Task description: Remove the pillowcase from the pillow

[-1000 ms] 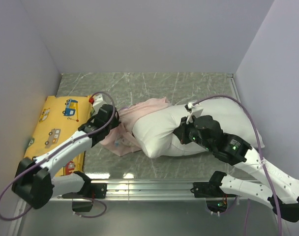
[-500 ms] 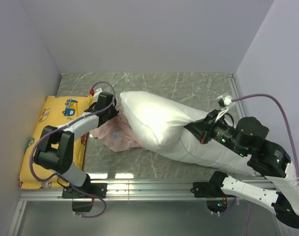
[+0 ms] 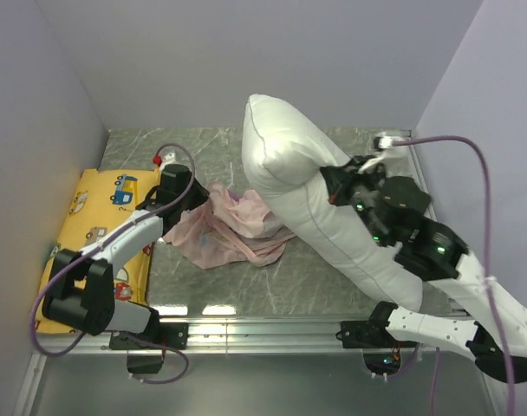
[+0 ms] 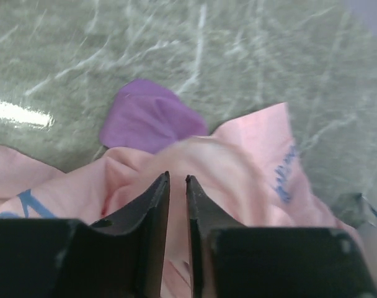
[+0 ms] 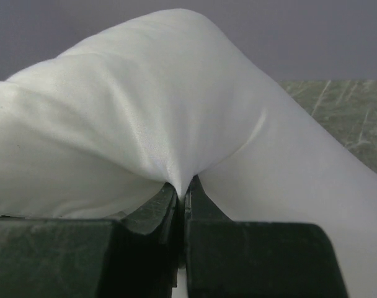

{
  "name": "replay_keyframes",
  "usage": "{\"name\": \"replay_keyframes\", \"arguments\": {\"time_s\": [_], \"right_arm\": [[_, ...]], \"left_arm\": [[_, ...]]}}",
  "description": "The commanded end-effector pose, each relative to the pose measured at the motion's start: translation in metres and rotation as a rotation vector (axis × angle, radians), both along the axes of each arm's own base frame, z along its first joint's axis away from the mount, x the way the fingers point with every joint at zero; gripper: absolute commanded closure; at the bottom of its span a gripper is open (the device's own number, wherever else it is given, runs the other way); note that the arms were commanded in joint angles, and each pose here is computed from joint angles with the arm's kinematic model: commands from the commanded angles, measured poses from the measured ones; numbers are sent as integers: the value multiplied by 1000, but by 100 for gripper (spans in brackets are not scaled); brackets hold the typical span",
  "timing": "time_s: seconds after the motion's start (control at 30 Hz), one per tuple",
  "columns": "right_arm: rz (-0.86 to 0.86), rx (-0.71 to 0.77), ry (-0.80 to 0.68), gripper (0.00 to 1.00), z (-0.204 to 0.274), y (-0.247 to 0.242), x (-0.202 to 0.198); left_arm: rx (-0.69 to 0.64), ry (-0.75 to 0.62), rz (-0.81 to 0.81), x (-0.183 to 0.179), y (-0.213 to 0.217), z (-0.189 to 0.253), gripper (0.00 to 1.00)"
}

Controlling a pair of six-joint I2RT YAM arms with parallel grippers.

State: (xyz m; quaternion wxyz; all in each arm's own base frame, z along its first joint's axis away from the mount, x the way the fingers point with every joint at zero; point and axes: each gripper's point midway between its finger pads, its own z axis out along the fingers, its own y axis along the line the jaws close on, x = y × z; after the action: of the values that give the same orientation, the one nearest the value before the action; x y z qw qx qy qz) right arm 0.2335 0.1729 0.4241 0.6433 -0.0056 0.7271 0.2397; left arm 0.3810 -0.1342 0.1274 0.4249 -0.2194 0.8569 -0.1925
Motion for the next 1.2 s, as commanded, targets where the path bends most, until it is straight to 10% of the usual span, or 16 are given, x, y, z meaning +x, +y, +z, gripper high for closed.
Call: {"name": "replay_keyframes", "arguments": {"time_s": [0.0, 0.43, 0.53, 0.67, 0.83, 1.17], "right_arm": [[-123, 148, -114, 100, 23, 9, 32], [78, 147, 276, 100, -192, 112, 64], [113, 100, 322, 85, -213, 113, 56], [153, 90, 302, 35, -179, 106, 43], [181, 101, 251, 8, -124, 76, 15], [56, 207, 163, 3, -117, -14, -34]], "left_arm": [[-38, -104, -49, -6, -6, 45, 77], [-90, -279, -87, -68, 9, 133, 56], [-82, -281, -112, -86, 12, 135, 54], [-68, -314, -133, -107, 19, 142, 48], [-33, -329, -133, -124, 28, 144, 42], [4, -384, -165, -146, 36, 146, 26]]}}
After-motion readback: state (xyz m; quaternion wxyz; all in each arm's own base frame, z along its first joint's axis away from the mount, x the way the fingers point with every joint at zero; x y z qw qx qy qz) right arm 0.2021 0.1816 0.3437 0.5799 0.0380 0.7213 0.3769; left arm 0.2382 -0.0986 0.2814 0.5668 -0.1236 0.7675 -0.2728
